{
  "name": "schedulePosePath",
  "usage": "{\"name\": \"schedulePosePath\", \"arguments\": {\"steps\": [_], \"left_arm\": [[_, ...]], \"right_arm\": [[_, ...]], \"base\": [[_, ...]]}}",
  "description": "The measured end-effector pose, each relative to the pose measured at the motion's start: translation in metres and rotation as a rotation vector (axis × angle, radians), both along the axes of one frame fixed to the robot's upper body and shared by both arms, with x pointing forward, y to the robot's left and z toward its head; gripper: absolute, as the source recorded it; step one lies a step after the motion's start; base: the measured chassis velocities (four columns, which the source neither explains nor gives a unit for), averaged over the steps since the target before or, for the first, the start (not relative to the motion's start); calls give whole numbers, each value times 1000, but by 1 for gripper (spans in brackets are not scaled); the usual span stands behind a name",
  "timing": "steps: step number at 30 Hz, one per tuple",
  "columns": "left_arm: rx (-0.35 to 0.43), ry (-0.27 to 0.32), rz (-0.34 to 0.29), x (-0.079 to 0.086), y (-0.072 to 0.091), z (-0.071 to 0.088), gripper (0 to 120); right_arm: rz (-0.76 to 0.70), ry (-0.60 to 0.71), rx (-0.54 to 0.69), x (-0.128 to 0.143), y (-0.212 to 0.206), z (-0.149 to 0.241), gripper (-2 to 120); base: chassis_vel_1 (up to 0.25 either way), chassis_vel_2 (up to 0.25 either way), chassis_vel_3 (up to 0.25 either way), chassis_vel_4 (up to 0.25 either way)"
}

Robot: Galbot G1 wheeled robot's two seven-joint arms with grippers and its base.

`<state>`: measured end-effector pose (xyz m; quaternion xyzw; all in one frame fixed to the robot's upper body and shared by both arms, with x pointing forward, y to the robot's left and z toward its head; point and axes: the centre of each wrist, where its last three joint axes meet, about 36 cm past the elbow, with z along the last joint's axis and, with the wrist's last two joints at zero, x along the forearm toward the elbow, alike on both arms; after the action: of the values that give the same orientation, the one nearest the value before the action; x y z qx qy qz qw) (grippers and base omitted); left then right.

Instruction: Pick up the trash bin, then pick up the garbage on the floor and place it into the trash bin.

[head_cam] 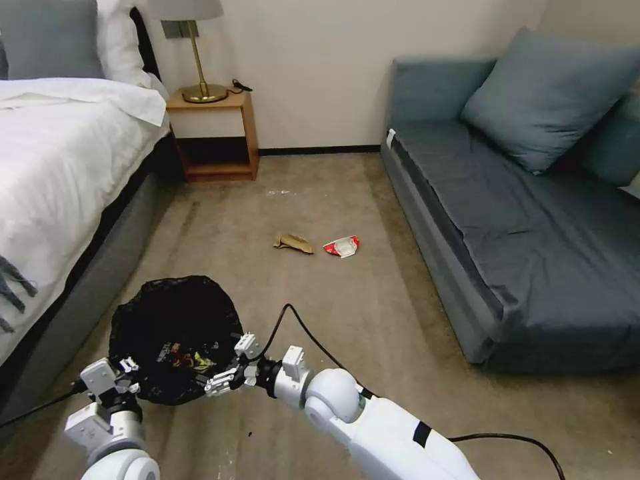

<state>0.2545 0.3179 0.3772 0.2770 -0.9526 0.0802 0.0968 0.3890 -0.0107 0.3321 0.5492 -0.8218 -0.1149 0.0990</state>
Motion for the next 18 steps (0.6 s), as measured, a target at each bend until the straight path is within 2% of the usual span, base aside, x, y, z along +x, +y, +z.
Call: {"name": "schedulePosePath", "arguments": {"steps": [6,11,12,15,17,18], "left_arm": [[12,-12,8,2,6,0,3],[17,-31,14,3,7,1,3],[25,-40,15,3,7,3,3],[37,-44,13,2,7,4,3],[63,-51,10,1,10,5,3],[63,-51,10,1,10,5,3]], "right_arm": [[-123,-3,34,8,-28,13,100],[-260,-3,-5,16,-56,19,100],[-361,18,-48,21,-75,18,100],[-443,29,-92,25,-87,17,100],[-607,55,-206,29,-111,11,100],[-607,55,-206,29,-111,11,100]], "base": [[0,0,0,0],[0,0,0,0],[0,0,0,0],[0,0,0,0],[0,0,0,0],[0,0,0,0]]}}
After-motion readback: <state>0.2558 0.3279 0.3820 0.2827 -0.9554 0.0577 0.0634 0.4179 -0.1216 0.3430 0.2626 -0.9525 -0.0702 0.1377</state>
